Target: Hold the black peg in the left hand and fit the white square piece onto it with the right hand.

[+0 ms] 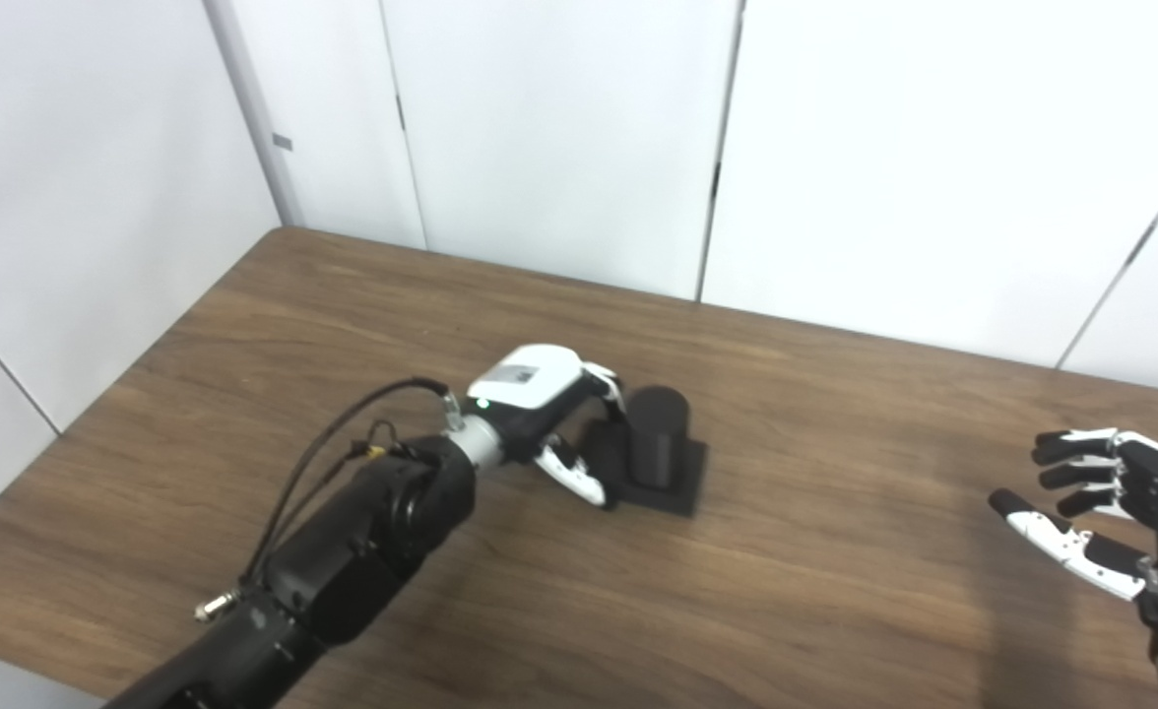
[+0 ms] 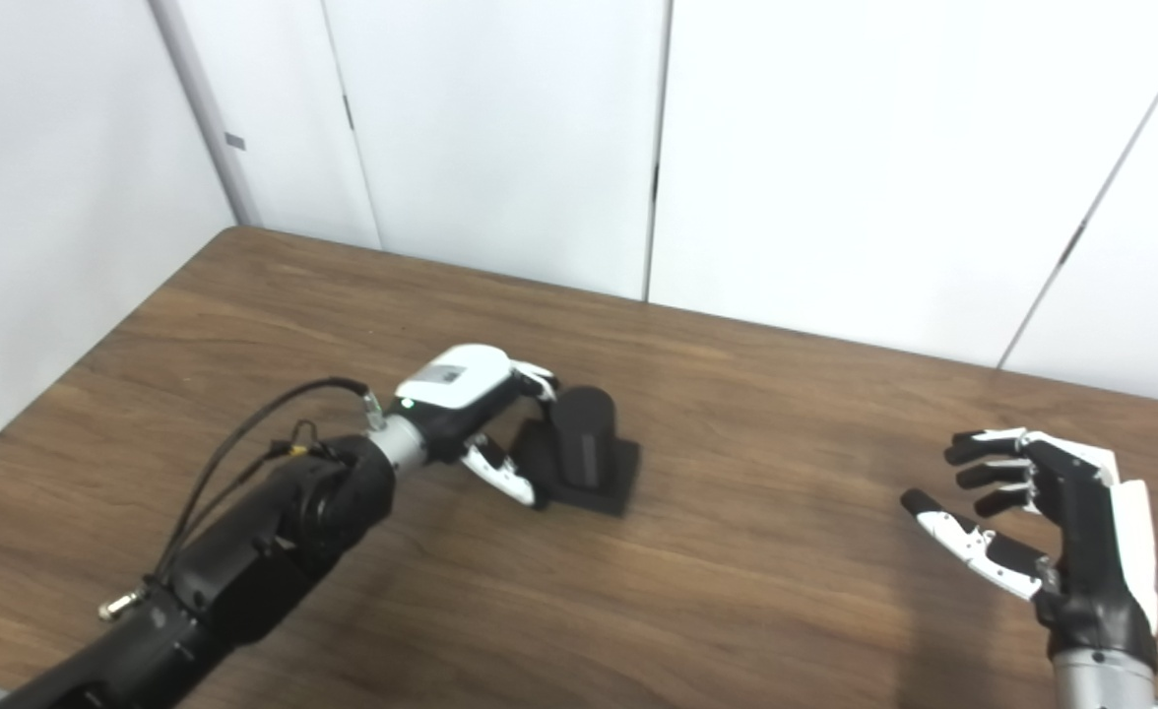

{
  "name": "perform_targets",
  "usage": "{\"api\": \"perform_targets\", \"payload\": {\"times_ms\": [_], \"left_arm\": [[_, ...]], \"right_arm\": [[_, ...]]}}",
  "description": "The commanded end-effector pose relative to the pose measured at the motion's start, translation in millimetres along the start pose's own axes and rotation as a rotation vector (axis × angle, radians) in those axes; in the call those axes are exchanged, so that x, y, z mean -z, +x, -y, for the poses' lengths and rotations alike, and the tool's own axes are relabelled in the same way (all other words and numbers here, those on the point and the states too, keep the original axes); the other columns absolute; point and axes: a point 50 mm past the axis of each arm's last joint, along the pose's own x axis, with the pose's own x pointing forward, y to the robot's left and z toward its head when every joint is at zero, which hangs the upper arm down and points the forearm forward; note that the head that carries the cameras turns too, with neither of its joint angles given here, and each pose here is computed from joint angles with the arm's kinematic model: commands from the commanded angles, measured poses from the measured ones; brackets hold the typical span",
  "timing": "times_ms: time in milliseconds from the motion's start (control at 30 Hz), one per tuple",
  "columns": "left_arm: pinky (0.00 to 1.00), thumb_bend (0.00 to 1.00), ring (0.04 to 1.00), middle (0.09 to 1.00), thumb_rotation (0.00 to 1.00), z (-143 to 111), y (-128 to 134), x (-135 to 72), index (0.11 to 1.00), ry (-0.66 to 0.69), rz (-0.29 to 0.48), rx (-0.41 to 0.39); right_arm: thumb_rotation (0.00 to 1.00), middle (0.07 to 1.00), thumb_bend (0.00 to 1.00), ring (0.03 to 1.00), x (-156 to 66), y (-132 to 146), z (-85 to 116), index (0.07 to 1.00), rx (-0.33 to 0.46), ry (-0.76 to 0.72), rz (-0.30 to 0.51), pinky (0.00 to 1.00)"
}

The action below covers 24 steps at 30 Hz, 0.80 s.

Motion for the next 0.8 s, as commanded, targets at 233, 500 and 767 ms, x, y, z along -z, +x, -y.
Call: {"api": "perform_targets", "payload": {"times_ms": [233, 500, 767], "left_arm": [[0.78, 0.52, 0.870, 0.839, 0.07, 32, 10, -45, 0.489, 0.017, 0.203, 0.067], [0.77, 0.52, 0.863, 0.843, 0.07, 46, 10, -61, 0.488, 0.058, 0.260, 0.140], [0.79, 0.52, 0.870, 0.842, 0.07, 55, 7, -58, 0.489, 0.098, 0.286, 0.195]], "right_arm": [[0.11, 0.634, 0.50, 0.527, -11, 8, 5, 0.491, 0.031, -0.011, 0.117, 0.40], [0.11, 0.638, 0.50, 0.532, -10, 8, 1, 0.492, 0.032, -0.004, 0.120, 0.41], [0.11, 0.641, 0.50, 0.533, -10, 9, -5, 0.493, 0.032, 0.018, 0.121, 0.41]]}}
